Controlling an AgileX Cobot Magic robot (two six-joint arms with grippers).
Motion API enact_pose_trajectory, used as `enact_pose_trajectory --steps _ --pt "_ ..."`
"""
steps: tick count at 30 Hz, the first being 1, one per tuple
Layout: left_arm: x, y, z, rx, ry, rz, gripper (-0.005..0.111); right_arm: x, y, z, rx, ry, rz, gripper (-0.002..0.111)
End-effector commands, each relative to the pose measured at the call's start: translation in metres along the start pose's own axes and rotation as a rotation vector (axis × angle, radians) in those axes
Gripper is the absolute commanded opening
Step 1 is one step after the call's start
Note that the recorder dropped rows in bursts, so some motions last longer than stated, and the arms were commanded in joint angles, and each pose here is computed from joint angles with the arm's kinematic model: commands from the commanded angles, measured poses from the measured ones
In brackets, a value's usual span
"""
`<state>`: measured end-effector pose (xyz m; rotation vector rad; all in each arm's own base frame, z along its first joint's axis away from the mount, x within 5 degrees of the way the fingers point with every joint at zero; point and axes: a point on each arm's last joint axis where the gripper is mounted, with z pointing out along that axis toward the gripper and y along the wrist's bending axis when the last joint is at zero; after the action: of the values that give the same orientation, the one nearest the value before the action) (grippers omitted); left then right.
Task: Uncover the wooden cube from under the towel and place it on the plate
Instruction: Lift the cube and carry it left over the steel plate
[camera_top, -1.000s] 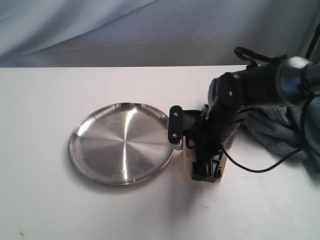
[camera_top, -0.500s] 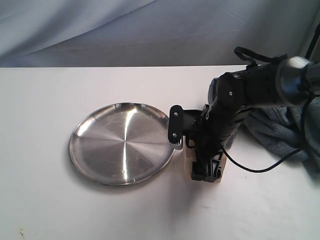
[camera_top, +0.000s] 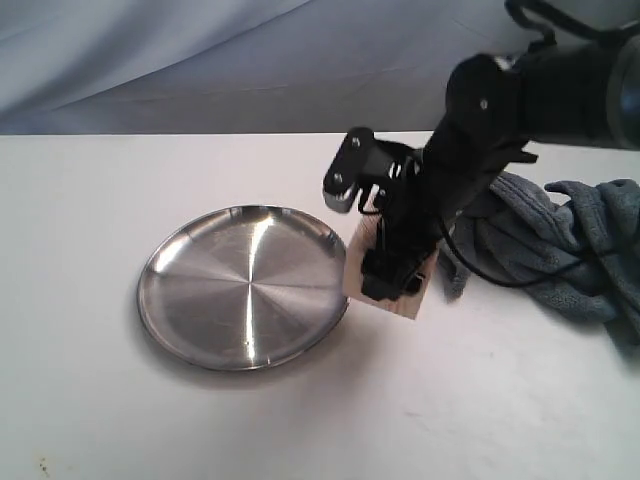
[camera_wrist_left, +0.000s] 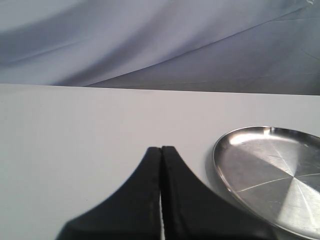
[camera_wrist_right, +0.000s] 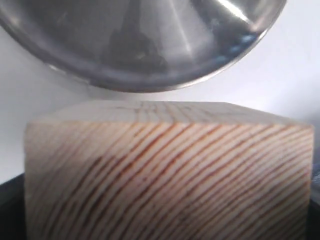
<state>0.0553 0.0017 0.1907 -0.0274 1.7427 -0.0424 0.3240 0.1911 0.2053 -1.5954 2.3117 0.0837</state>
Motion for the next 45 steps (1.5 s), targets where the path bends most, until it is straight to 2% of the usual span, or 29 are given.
enact_pose_trajectory --steps 1,4,10,14,16,23,27,37,45 --pt "0.0 0.0 0.0 0.003 -0.009 -0.008 0.0 -0.03 -0.008 -0.044 -0.053 -0.11 0.106 0.0" --pt "0.0 0.0 0.0 0.003 -0.009 -0.005 0.0 -0.043 -0.008 -0.062 -0.082 -0.15 0.131 0.0" --pt "0.0 0.0 0.0 0.003 -0.009 -0.005 0.0 -0.065 -0.002 -0.086 -0.053 -0.176 0.124 0.0" --pt "0.0 0.0 0.0 0.003 -0.009 -0.005 0.0 -0.082 0.003 -0.088 -0.084 -0.128 0.148 0.0" --pt "0.0 0.0 0.0 0.003 -0.009 -0.005 0.0 -0.091 0.002 -0.081 -0.109 -0.088 0.168 0.0" --pt "0.0 0.0 0.0 0.003 -0.009 -0.007 0.0 -0.127 -0.012 -0.051 -0.003 -0.068 0.174 0.0" --pt "0.0 0.0 0.0 0.003 -0.009 -0.007 0.0 -0.138 -0.011 -0.026 -0.006 -0.05 0.17 0.0" --pt "0.0 0.0 0.0 0.003 -0.009 -0.005 0.0 -0.136 -0.008 0.039 -0.077 0.046 0.186 0.0" --pt "0.0 0.0 0.0 0.003 -0.009 -0.007 0.0 -0.136 -0.008 0.068 -0.079 0.048 0.237 0.0"
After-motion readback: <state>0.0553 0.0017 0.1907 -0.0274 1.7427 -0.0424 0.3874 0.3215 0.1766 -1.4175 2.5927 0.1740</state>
